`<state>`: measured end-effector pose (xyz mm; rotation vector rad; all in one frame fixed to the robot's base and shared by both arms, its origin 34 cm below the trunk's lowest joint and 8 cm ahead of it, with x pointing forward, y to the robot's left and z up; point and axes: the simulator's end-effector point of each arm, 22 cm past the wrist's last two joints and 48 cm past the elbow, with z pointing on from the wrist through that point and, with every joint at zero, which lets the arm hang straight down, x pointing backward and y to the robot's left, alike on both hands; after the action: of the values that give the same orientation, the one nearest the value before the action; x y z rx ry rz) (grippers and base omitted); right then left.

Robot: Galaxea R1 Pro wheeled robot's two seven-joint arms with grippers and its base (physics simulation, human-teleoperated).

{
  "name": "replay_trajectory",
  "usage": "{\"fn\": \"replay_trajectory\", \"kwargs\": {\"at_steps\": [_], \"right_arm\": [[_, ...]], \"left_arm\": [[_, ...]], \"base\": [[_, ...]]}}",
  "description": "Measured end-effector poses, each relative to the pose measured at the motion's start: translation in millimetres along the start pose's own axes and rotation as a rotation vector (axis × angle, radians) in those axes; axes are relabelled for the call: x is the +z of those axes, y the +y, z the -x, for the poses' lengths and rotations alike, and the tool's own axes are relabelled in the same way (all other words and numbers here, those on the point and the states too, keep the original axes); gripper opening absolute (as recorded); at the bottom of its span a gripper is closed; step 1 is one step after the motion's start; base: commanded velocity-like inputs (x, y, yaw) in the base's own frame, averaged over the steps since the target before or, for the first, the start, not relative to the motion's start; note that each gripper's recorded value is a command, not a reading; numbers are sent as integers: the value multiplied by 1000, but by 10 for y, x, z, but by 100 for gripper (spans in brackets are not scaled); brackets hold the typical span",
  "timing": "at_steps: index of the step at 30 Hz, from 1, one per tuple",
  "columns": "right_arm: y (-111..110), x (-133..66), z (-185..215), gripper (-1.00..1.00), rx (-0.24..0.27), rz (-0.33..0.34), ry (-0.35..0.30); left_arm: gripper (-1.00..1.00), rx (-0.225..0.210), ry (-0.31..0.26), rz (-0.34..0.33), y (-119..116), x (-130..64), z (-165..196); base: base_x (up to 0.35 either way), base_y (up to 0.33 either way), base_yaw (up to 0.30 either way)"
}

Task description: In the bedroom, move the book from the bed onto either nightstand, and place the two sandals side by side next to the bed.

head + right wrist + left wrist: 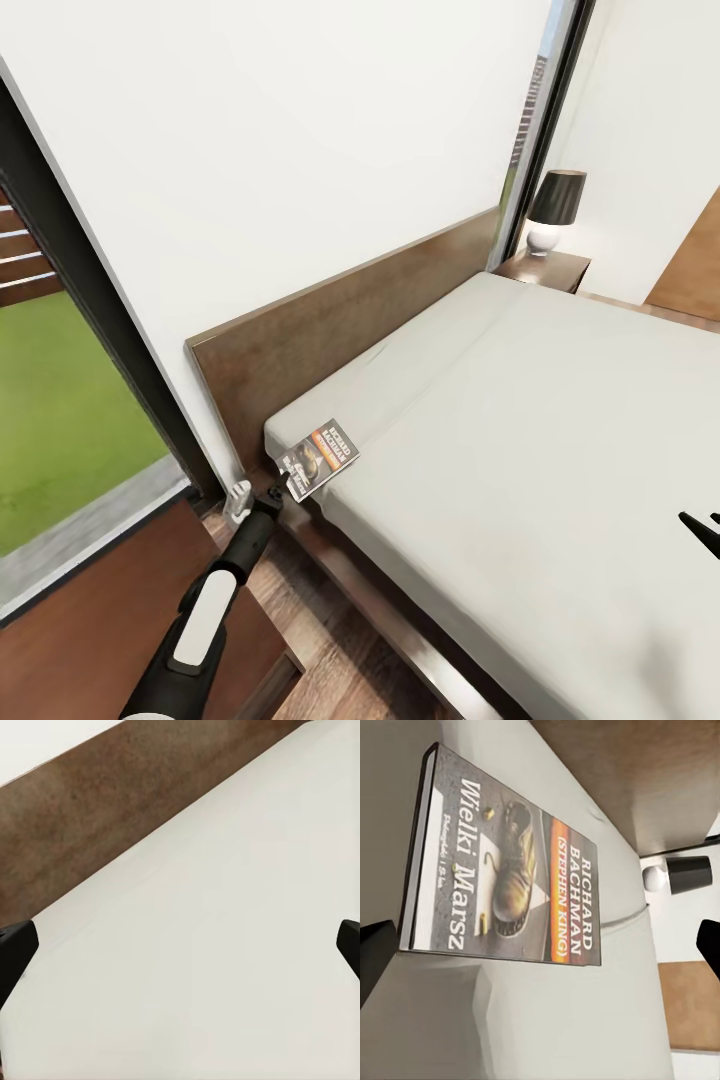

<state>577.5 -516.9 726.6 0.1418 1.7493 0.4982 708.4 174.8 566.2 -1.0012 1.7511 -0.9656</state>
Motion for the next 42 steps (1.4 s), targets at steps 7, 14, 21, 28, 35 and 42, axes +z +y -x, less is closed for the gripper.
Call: {"fn": "replay_trajectory", "kwargs": {"at_steps": [7, 14, 21, 28, 35, 42], "right_arm": [[-47, -2, -120, 100, 0, 0, 1], [-93, -5, -240, 100, 0, 0, 1], [-108, -6, -280, 100, 0, 0, 1], [-163, -11, -422, 100, -1, -1, 2], [-179, -13, -462, 100, -2, -1, 2], [-179, -13, -462, 100, -2, -1, 2]], "left_arm": [[100, 0, -1, 0, 116, 18, -41], [100, -1, 1, -1, 228, 38, -96], [100, -1, 1, -2, 266, 44, -113], [100, -1, 1, -2, 405, 63, -166], [100, 1, 2, -1, 448, 68, -187], [100, 1, 2, -1, 449, 69, -189]], "base": [[0, 0, 0], [0, 0, 0], [0, 0, 0], [0, 0, 0], [0, 0, 0], [0, 0, 0]]}}
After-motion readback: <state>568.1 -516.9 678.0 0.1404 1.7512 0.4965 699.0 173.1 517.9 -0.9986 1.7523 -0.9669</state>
